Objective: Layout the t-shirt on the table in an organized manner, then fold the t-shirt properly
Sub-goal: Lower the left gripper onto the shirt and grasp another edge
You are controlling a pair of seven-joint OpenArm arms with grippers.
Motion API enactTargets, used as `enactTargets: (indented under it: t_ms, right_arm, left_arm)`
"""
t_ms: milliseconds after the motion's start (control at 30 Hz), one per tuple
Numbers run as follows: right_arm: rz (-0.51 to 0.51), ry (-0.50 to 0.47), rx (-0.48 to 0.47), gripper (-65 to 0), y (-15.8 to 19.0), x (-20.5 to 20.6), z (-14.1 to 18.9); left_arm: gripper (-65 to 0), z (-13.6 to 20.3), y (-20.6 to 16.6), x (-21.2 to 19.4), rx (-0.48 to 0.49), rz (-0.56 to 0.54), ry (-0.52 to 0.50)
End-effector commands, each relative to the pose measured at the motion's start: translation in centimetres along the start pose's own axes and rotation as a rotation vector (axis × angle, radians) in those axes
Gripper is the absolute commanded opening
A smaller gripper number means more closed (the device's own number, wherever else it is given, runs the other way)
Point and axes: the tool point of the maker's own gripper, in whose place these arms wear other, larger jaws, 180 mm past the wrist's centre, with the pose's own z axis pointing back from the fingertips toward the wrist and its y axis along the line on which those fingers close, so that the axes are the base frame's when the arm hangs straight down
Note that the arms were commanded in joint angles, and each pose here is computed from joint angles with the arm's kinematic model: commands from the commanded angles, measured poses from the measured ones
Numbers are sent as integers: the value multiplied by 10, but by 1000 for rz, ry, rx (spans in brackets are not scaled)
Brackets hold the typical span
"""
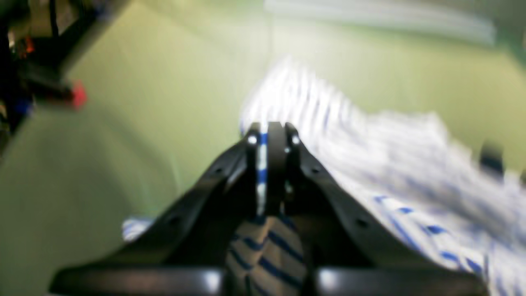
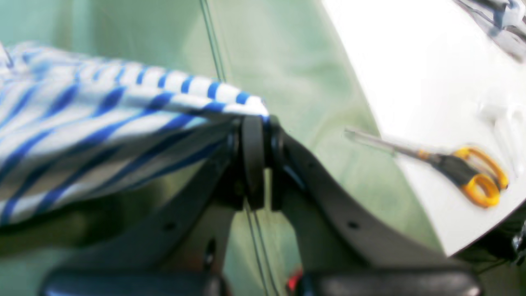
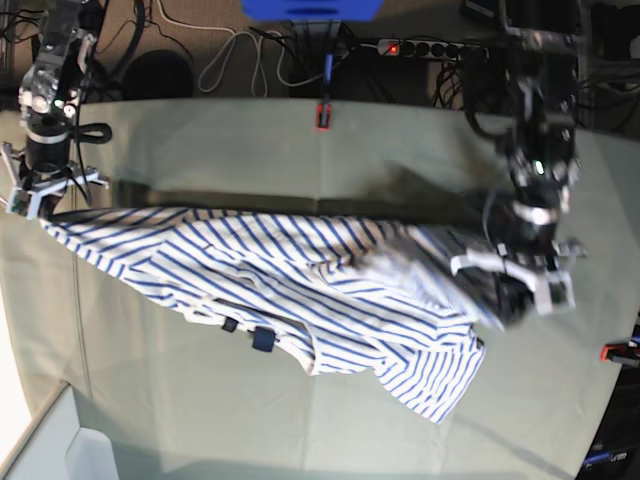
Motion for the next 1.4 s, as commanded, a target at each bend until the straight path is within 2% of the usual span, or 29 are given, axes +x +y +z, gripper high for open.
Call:
enactTargets:
  t_ms: [0,67,200,300,500,600,667,767,867,1000,1100,1167,1367]
  right_arm:
    - [13,-48,-15,-650,-7,13,-1]
    - [14,-46,-17,-650,-8,12,-1]
    - [1,-55,-63,-650,-25,15,1]
    - [-4,-55,-91,-650,-37,15,1]
    - [-10,-56,-126,-650,-51,15,3]
    - [-10,-53,-125,-650,-51,14,3]
    - [-10,-54,-125,-650,-51,15,3]
    - [-11,-55,-124,-650,-50,15,3]
    - [-9,-52,-121,-650,-49,14,3]
    - [-7,-43,-118,-650,-48,10,3]
    - [-10,-36,-116,-650,-47,8,2]
    - [-5,-30,-97,-650,-39,5,2]
    - [0,-25,-83,-650,-35,3,2]
  left_arm:
    - [-649,-10,0,37,-2,-9,-105]
    - [-649,-26,0,61,-1,-4,-150]
    - [-649,-64,-1,92,4,18,-136]
    - [-649,-88,-1,98,8,34,-105]
    - [-645,-148,0,63,44,122,61]
    - [-644,-165,-10,41,42,157,149]
    - [-613,-168,-18,31,33,171,189]
    - [-492,-165,-21,27,24,177,227]
    - [-343,-149,-26,25,-5,234,228]
    - [-250,-110,-26,21,-49,282,176]
    - [-223,-78,-23,3,-52,290,181]
    - [-223,-56,-18,-26,-37,292,230]
    - [-223,-11,22,-102,114,353,299]
